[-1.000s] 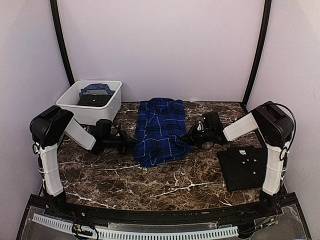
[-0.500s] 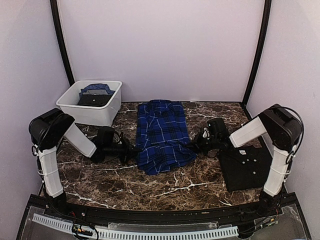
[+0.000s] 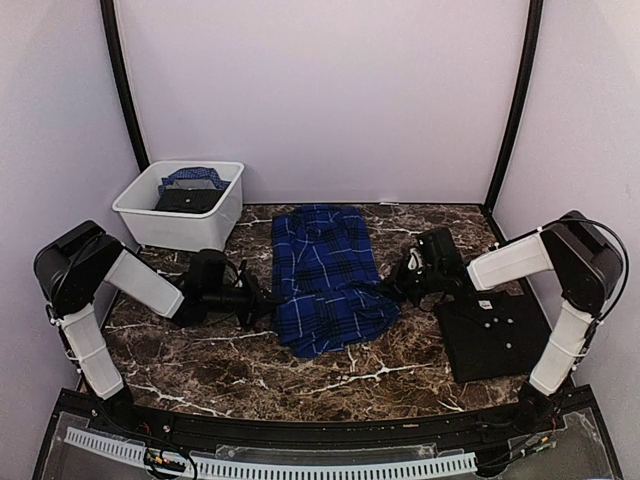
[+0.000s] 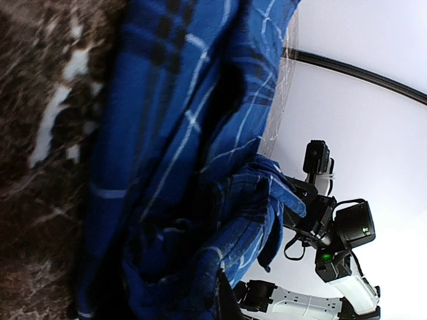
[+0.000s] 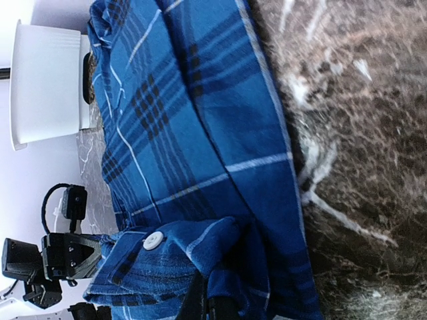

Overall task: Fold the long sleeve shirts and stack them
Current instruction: Fold the rectangle-folded shirt at the center of the board.

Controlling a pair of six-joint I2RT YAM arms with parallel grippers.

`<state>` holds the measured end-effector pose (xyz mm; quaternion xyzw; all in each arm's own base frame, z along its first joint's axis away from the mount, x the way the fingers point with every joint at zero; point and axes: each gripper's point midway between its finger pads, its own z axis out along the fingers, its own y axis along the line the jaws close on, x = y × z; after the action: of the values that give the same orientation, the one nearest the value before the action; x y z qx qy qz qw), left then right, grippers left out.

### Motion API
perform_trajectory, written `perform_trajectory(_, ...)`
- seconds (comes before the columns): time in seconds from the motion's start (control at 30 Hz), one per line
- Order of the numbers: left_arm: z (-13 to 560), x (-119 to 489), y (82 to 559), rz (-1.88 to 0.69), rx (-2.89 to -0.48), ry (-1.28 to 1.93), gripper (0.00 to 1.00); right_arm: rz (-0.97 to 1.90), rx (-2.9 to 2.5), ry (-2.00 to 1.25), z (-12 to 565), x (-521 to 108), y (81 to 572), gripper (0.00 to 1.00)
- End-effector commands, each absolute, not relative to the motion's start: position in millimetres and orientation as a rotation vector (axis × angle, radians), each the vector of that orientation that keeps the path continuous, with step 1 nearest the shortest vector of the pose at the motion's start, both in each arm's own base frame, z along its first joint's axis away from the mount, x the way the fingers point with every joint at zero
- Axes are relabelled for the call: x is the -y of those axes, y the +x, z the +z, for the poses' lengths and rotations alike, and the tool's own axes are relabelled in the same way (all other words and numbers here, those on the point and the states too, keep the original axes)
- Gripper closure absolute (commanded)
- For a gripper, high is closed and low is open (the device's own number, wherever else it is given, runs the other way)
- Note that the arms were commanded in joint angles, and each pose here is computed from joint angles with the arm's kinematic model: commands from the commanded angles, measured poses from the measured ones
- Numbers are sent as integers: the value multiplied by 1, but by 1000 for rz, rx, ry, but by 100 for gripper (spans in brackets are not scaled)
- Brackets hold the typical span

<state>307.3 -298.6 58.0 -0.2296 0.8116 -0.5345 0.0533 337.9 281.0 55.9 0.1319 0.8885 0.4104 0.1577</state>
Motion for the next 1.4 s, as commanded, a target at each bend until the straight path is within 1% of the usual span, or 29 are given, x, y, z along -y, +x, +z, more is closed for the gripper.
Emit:
perform_trajectory(0.0,81,296,325,-1573,-2422,-622,100,1137,-2473,315,83,-288,362,100)
perform_trajectory(0.17,77,293,340,-1587,-2413,-612,100,1131,-2482,307,75,-296,377,100)
perform_trajectory(0.23,75,294,346,-1602,-2408,-590,93,1128,-2491,297,71,-299,382,98)
perform_trajectory(0.27,72,293,347,-1599,-2415,-589,83,1126,-2499,292,68,-299,384,93)
perform_trajectory(0.3,76,293,352,-1599,-2403,-558,76,1125,-2500,283,68,-299,385,85)
perform_trajectory(0.33,76,293,353,-1593,-2409,-548,63,1122,-2499,270,69,-299,386,78)
perform_trajectory(0.37,80,292,357,-1585,-2401,-507,57,1115,-2497,255,72,-298,387,70)
perform_trajectory(0.4,83,291,357,-1574,-2407,-496,47,1104,-2493,238,75,-297,387,64)
perform_trajectory(0.43,83,289,358,-1547,-2416,-469,42,1088,-2490,219,79,-295,388,58)
perform_trajectory(0.47,90,288,358,-1537,-2409,-442,33,1068,-2484,195,83,-293,388,54)
perform_trajectory(0.53,94,287,357,-1501,-2427,-366,26,1025,-2478,159,90,-287,386,45)
perform_trajectory(0.6,97,291,353,-1500,-2462,-275,24,995,-2469,122,96,-282,380,38)
perform_trajectory(0.67,100,294,351,-1506,-2472,-201,24,959,-2463,82,100,-276,375,33)
perform_trajectory(0.8,99,297,347,-1481,-2516,-130,27,842,-2508,1,91,-262,360,31)
perform_trajectory(0.87,97,301,346,-1479,-2543,-110,32,794,-2531,-29,84,-256,356,31)
perform_trajectory(0.9,91,302,345,-1473,-2568,-113,36,772,-2541,-44,80,-254,354,32)
perform_trajectory(0.93,92,307,345,-1471,-2574,-95,39,764,-2548,-57,78,-254,353,34)
perform_trajectory(1.0,90,312,346,-1469,-2583,-84,51,747,-2557,-90,76,-257,350,37)
perform_trajectory(1.03,88,315,346,-1471,-2588,-82,54,733,-2564,-110,74,-260,348,37)
perform_trajectory(1.07,84,315,346,-1467,-2599,-89,59,718,-2576,-128,72,-263,346,38)
perform_trajectory(1.13,79,315,348,-1450,-2611,-101,63,708,-2599,-143,66,-265,342,38)
perform_trajectory(1.2,72,312,350,-1406,-2632,-117,63,709,-2614,-143,62,-264,338,37)
perform_trajectory(1.23,71,310,353,-1366,-2629,-103,61,706,-2621,-143,60,-263,335,37)
perform_trajectory(1.3,68,306,353,-1317,-2653,-95,53,693,-2637,-148,55,-259,331,36)
perform_trajectory(1.37,74,304,352,-1296,-2640,-62,37,679,-2648,-152,52,-256,327,35)
